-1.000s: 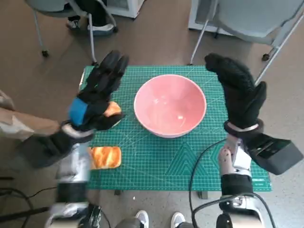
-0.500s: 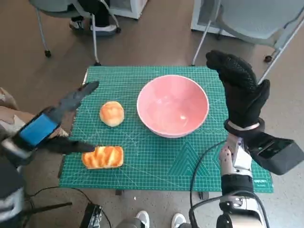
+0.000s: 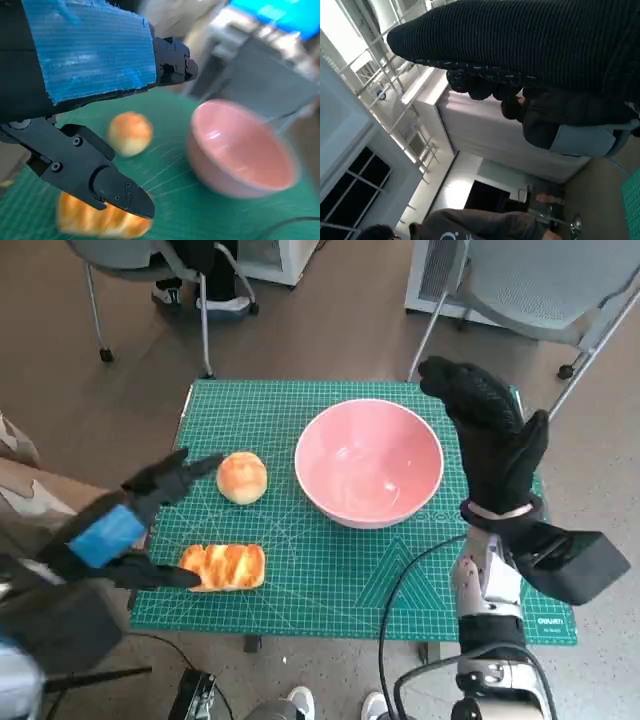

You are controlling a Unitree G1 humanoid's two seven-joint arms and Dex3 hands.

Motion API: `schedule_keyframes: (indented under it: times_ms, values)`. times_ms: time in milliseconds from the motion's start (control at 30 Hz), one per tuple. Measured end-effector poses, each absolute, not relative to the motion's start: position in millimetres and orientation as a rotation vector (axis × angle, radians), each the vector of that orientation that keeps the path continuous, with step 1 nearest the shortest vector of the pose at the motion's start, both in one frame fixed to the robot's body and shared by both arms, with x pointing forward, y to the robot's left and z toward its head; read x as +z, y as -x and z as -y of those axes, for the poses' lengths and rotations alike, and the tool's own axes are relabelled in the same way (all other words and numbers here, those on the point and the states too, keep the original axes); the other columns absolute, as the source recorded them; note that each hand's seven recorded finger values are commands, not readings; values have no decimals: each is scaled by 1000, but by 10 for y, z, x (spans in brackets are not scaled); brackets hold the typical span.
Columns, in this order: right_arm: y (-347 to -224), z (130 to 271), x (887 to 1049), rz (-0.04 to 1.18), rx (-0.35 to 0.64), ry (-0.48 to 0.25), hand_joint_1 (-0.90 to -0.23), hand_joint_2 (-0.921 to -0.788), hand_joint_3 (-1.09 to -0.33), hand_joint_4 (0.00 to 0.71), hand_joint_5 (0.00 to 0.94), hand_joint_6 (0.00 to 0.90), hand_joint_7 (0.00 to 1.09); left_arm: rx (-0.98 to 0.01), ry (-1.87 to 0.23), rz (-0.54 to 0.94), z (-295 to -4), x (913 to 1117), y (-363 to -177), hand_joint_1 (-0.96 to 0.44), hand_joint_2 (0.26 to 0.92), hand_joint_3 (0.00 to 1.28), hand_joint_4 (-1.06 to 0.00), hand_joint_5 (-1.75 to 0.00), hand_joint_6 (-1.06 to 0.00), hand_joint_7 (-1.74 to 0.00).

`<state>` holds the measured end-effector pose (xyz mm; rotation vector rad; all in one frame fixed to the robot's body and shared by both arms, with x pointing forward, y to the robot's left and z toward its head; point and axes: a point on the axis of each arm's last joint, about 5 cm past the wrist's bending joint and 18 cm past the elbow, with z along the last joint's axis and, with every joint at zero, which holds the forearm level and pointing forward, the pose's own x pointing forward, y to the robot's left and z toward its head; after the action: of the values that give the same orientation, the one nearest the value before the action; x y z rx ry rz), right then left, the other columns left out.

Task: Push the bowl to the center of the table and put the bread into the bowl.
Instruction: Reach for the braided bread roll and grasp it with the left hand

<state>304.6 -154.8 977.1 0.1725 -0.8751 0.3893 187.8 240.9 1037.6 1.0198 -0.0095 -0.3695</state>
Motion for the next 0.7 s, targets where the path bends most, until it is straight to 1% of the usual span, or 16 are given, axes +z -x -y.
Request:
schedule_keyframes:
  times_ms: [100,233,433,700]
  values:
    - [-3044,1553,9767,873,391,-171,-660,-921,-753,237,4,80,519,-356,-1051,-47,-2354,10345,-1877,-213,662,7,-68,-4,-293,-41]
    - [-3040,1560,9755,868,391,-171,-660,-921,-754,237,4,79,522,-360,-1076,-92,-2301,10282,-1886,-208,667,9,-83,-8,-307,-36]
    - [-3033,1568,9731,856,390,-173,-652,-921,-754,238,4,77,526,-363,-1129,-118,-2208,10186,-1895,-224,671,10,-129,-20,-347,-37]
    - [-3030,1576,9727,851,392,-174,-645,-921,-756,236,3,67,528,-374,-1163,-158,-2143,10093,-1909,-220,672,10,-167,-18,-372,-28]
